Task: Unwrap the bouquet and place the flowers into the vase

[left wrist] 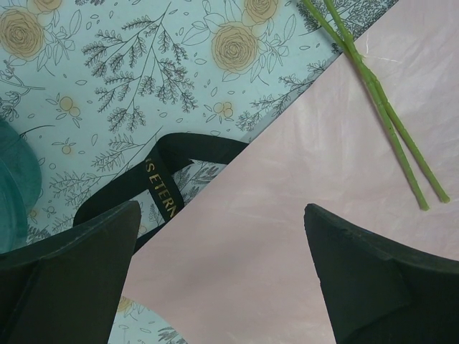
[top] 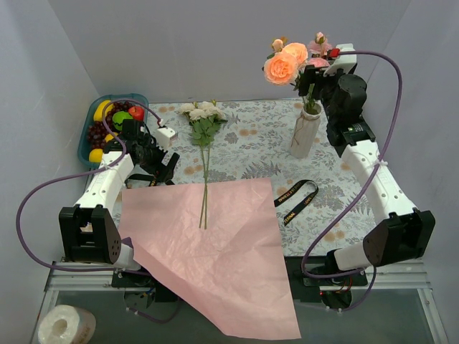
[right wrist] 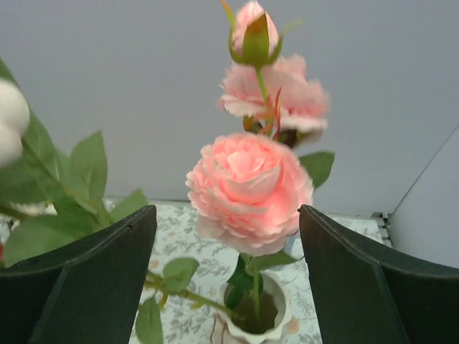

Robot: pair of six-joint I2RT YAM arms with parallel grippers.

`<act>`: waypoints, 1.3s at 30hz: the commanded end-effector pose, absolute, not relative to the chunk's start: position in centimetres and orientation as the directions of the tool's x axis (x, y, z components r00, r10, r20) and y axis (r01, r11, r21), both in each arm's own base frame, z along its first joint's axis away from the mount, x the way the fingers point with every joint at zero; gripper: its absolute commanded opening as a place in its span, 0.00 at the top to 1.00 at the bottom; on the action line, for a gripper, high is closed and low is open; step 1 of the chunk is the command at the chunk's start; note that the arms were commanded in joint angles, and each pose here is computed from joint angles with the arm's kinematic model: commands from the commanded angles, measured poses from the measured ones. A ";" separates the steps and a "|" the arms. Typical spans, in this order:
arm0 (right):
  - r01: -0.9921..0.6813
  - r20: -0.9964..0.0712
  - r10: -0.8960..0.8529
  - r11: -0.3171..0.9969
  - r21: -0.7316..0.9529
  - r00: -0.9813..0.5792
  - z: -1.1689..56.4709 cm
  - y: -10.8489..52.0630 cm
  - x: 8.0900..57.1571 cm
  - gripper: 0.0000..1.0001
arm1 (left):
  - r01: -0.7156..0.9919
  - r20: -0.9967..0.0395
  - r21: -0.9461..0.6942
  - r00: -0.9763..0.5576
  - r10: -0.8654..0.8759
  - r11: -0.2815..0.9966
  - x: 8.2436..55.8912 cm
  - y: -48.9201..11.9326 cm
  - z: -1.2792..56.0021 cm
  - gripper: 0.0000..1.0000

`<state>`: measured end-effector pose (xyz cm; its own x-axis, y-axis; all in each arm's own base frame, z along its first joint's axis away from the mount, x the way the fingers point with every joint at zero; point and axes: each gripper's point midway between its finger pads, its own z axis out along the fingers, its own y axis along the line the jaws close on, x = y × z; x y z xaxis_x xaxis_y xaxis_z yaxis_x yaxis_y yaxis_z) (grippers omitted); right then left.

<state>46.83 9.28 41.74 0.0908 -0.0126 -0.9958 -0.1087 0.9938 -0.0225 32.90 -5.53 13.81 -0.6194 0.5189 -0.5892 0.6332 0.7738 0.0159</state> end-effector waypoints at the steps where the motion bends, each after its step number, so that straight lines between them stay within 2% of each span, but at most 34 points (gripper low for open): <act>1: -0.173 -0.992 0.064 0.984 0.045 0.109 42.2 9.9 43.8 0.13 | 0.640 -0.624 0.056 -0.577 0.527 0.767 33.5 -5.6 15.7 0.02; 2: -0.169 -0.992 0.069 0.984 0.051 0.102 41.1 9.7 43.3 0.13 | 0.642 -0.623 0.060 -0.575 0.531 0.765 33.4 -5.5 15.6 0.02; 4: -0.174 -0.974 0.109 0.982 0.074 0.197 43.7 9.2 41.2 0.13 | 0.643 -0.622 0.061 -0.574 0.533 0.763 33.4 -5.5 15.6 0.02; 6: -0.177 -0.967 0.122 0.981 0.083 0.225 44.8 8.9 40.0 0.13 | 0.644 -0.619 0.056 -0.577 0.533 0.763 33.3 -5.5 15.5 0.02; 13: -0.077 -0.957 0.144 0.989 0.128 0.253 47.8 6.3 37.7 0.12 | 0.643 -0.628 0.045 -0.577 0.522 0.764 33.3 -5.8 16.0 0.02; 18: -0.154 -0.919 0.168 0.981 0.120 0.356 50.3 6.4 33.0 0.16 | 0.639 -0.633 0.048 -0.575 0.518 0.768 33.2 -5.8 16.3 0.02; 21: -0.278 -0.924 0.173 0.958 0.076 0.342 48.5 8.3 30.7 0.21 | 0.629 -0.643 0.041 -0.578 0.503 0.776 33.3 -5.9 16.6 0.02; 27: -0.518 -0.977 0.143 0.854 0.042 0.157 39.8 15.1 28.0 0.18 | 0.622 -0.637 -0.004 -0.605 0.478 0.783 33.5 -6.4 16.8 0.02; 33: -0.582 -0.996 -0.092 0.811 -0.066 -0.015 31.4 24.3 28.6 0.14 | 0.601 -0.652 0.019 -0.598 0.466 0.799 34.1 -6.1 17.7 0.02; 39: -0.622 -0.960 -0.156 0.783 0.024 -0.232 25.4 31.0 32.5 0.18 | 0.588 -0.617 -0.007 -0.639 0.460 0.809 33.9 -5.9 17.0 0.02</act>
<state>29.67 28.13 25.23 -0.1693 -0.1669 -0.9713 -0.6475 0.7619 -0.0181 33.58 -5.87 15.98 -0.6327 0.4699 -0.6155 0.5982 0.8013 -0.0033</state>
